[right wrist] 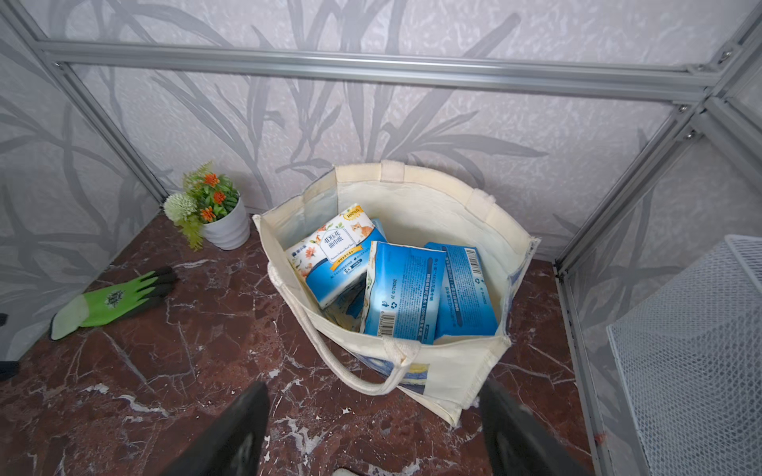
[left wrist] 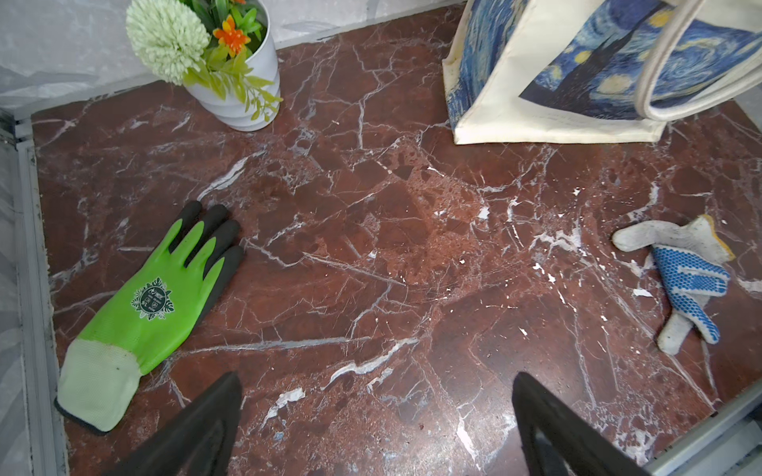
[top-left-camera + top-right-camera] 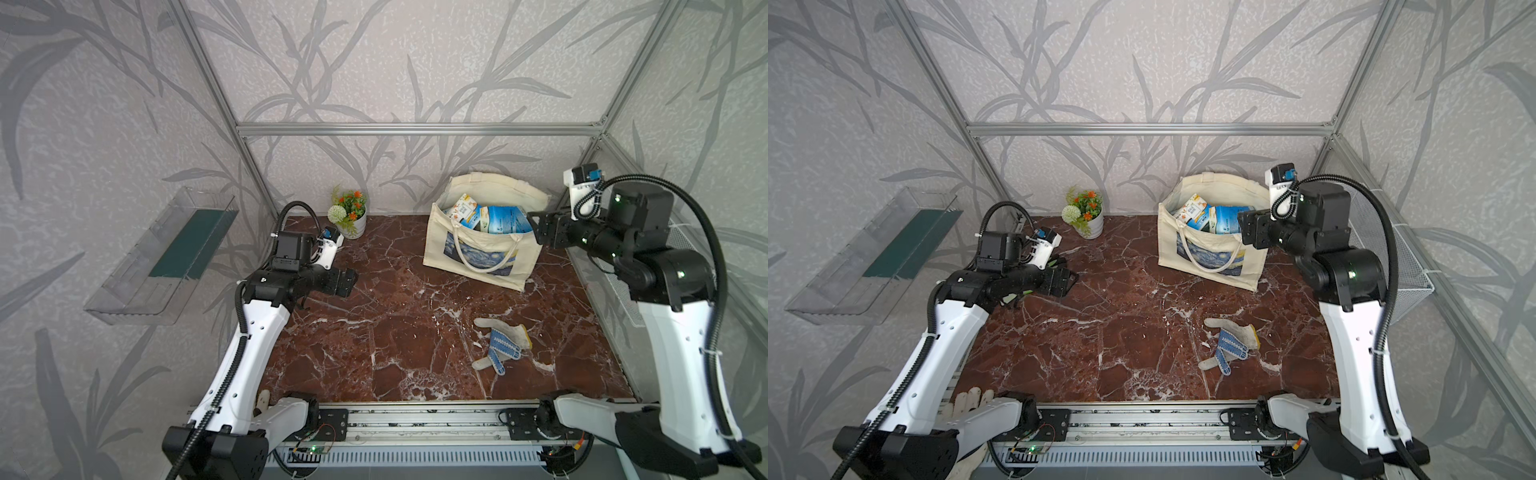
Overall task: Put tissues into the canvas bag
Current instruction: Place the pack of facial tissues in the canvas bag, then reset both arms
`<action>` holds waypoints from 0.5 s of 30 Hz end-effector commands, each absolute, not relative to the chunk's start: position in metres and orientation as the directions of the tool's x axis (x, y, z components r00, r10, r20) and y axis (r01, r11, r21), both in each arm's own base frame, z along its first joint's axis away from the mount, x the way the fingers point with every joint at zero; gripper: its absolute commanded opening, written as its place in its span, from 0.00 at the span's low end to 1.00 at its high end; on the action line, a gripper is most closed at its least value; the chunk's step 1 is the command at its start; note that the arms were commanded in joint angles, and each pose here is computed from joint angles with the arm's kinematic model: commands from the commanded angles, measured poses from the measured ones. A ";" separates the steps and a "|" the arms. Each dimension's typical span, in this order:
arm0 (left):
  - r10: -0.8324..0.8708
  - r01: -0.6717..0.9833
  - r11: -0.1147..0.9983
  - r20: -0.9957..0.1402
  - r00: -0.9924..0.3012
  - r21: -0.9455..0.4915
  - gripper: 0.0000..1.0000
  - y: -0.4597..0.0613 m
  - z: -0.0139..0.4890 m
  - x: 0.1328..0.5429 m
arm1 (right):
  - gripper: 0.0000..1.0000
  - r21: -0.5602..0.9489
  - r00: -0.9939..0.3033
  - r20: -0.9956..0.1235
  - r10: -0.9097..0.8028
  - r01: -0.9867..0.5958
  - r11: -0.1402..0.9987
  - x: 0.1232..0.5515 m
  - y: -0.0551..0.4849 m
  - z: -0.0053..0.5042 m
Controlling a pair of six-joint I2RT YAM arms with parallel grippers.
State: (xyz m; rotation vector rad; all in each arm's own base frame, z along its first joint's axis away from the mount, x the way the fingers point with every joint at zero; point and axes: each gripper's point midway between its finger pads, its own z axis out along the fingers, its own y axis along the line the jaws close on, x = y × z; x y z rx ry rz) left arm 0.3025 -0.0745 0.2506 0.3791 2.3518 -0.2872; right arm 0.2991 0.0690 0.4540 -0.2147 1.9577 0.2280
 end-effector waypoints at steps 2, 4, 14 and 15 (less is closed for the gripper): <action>0.111 0.241 0.967 -0.719 -0.686 -0.080 0.99 -0.059 0.244 0.310 | 0.94 0.114 -0.456 -0.889 -0.041 -0.308 0.944 0.294 0.082 0.412; 0.082 0.187 0.980 -0.712 -0.697 -0.070 1.00 -0.051 0.233 0.312 | 0.99 0.145 -0.468 -0.884 -0.008 -0.290 0.946 0.285 0.080 0.388; 0.106 0.134 0.990 -0.808 -0.579 0.034 1.00 -0.033 0.184 0.313 | 0.99 0.103 -0.422 -0.906 -0.011 -0.246 0.964 0.282 0.068 0.269; 0.110 0.122 0.991 -0.820 -0.562 0.049 1.00 -0.031 0.180 0.315 | 0.99 0.104 -0.432 -0.902 -0.011 -0.242 0.965 0.285 0.068 0.259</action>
